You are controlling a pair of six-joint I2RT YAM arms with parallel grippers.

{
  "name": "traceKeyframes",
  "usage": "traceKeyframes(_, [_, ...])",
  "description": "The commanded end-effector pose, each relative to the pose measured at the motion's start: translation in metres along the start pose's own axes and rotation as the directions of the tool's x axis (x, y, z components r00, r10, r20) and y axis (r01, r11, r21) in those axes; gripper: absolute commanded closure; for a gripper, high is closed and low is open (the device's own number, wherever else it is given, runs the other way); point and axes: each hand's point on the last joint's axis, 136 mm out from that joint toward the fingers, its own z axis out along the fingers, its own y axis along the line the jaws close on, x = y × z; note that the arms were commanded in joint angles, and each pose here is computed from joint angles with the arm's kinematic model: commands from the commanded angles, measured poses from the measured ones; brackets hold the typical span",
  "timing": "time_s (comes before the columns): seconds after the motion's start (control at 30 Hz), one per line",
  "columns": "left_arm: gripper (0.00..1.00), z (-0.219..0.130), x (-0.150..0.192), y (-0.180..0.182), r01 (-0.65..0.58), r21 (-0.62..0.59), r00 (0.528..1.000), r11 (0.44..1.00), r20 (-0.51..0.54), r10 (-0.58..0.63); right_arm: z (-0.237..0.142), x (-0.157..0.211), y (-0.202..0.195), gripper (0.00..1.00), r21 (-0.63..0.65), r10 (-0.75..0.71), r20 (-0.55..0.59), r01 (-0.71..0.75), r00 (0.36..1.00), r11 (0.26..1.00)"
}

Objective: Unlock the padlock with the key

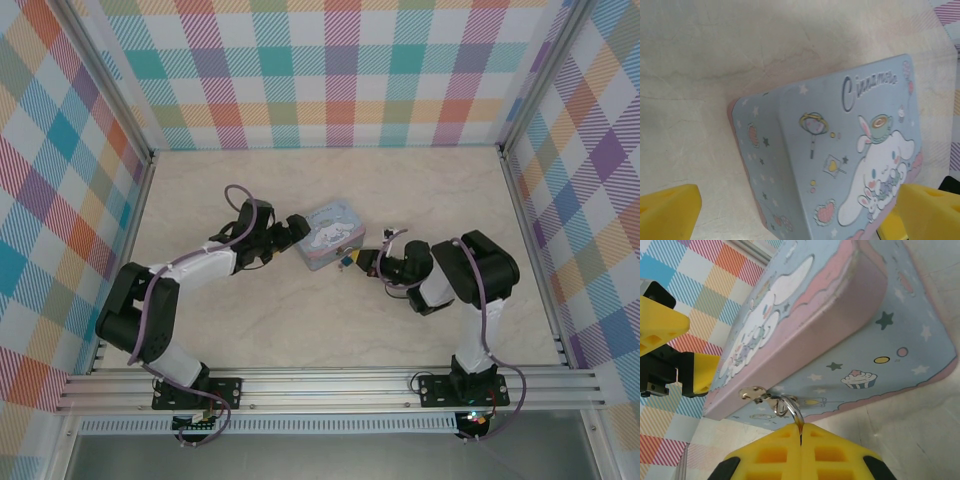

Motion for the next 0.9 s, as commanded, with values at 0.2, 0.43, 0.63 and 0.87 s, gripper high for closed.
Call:
traceKeyframes(0.2, [0.0, -0.051, -0.028, -0.011, -0.11, -0.012, 0.986, 0.994, 0.127, 0.111, -0.03, -0.011, 0.014, 1.0, 0.074, -0.052, -0.006, 0.053, 0.999, 0.996])
traceKeyframes(0.43, [0.0, -0.085, -0.039, 0.004, -0.189, -0.123, 0.954, 0.974, 0.213, 0.212, -0.061, 0.014, 0.031, 1.0, 0.186, -0.002, -0.227, 0.045, 0.974, 0.981])
traceKeyframes(0.63, [0.0, -0.101, -0.044, 0.013, -0.198, -0.156, 0.937, 0.968, 0.258, 0.234, -0.091, 0.036, 0.056, 1.0, 0.242, 0.116, -0.402, -0.017, 0.908, 0.97])
traceKeyframes(0.87, [0.0, -0.102, -0.047, 0.016, -0.197, -0.163, 0.931, 0.967, 0.278, 0.237, -0.103, 0.062, 0.052, 1.0, 0.342, 0.297, -0.498, -0.131, 0.814, 0.931])
